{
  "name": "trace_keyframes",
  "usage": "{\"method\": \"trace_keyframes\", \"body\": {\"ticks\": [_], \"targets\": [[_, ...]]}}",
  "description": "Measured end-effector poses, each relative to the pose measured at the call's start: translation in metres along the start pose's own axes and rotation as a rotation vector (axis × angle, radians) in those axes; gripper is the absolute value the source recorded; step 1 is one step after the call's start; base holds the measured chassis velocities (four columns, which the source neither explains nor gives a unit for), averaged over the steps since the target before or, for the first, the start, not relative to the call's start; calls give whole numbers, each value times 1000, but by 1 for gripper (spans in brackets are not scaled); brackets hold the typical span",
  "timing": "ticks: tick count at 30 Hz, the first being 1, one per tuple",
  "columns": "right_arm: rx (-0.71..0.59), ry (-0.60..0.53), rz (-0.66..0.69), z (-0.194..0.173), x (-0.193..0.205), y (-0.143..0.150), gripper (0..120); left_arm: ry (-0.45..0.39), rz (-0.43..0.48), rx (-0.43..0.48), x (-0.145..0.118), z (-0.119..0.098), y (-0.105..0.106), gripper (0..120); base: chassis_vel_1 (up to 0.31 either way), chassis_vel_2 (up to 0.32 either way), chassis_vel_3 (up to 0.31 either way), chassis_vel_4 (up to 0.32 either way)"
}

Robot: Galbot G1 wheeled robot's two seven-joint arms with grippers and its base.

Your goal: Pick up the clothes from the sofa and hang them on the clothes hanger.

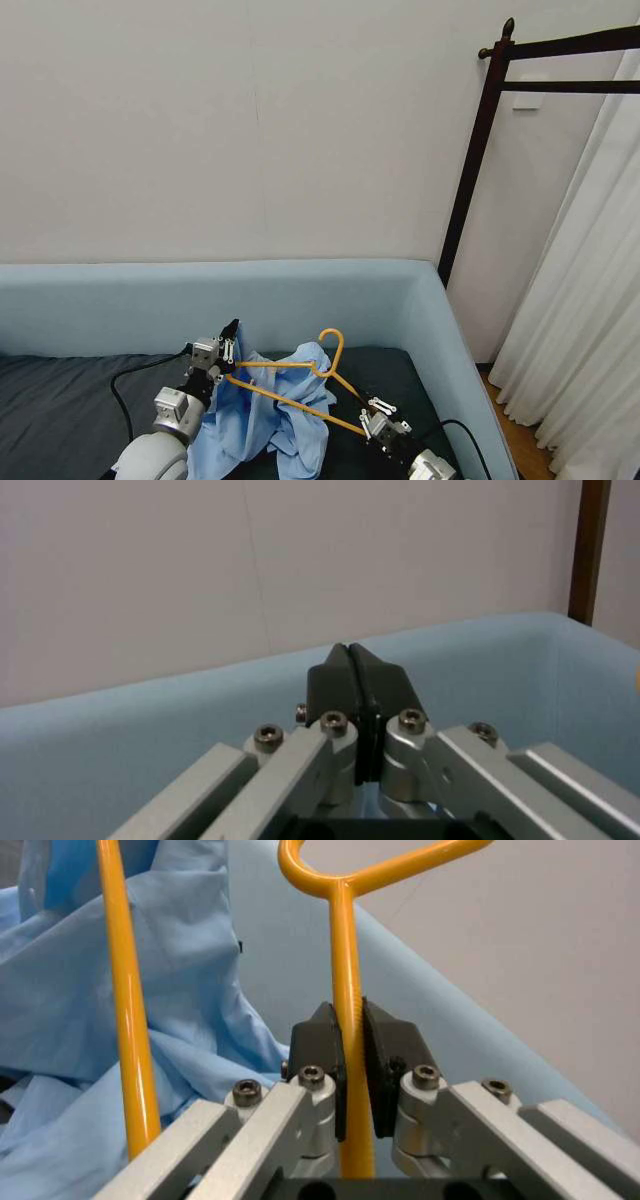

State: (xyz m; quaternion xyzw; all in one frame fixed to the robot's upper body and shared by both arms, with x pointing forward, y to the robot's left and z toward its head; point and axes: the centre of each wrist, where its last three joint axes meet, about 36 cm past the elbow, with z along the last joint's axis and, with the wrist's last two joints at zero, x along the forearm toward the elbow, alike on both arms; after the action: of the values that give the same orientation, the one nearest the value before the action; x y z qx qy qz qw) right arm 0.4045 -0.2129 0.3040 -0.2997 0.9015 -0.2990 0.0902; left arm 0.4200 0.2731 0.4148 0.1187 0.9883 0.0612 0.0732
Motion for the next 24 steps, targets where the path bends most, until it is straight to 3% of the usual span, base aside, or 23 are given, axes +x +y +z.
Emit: {"method": "trace_keyframes", "body": {"ticks": [13,24], "targets": [[90,52,-14,43,4,-31,5,-5,-11,-6,-6,2,3,0,0,0,0,0],[125,44,23,46,-17,-41,5,-7,14,5,-2,1,-6,0,0,0,0,0]]}}
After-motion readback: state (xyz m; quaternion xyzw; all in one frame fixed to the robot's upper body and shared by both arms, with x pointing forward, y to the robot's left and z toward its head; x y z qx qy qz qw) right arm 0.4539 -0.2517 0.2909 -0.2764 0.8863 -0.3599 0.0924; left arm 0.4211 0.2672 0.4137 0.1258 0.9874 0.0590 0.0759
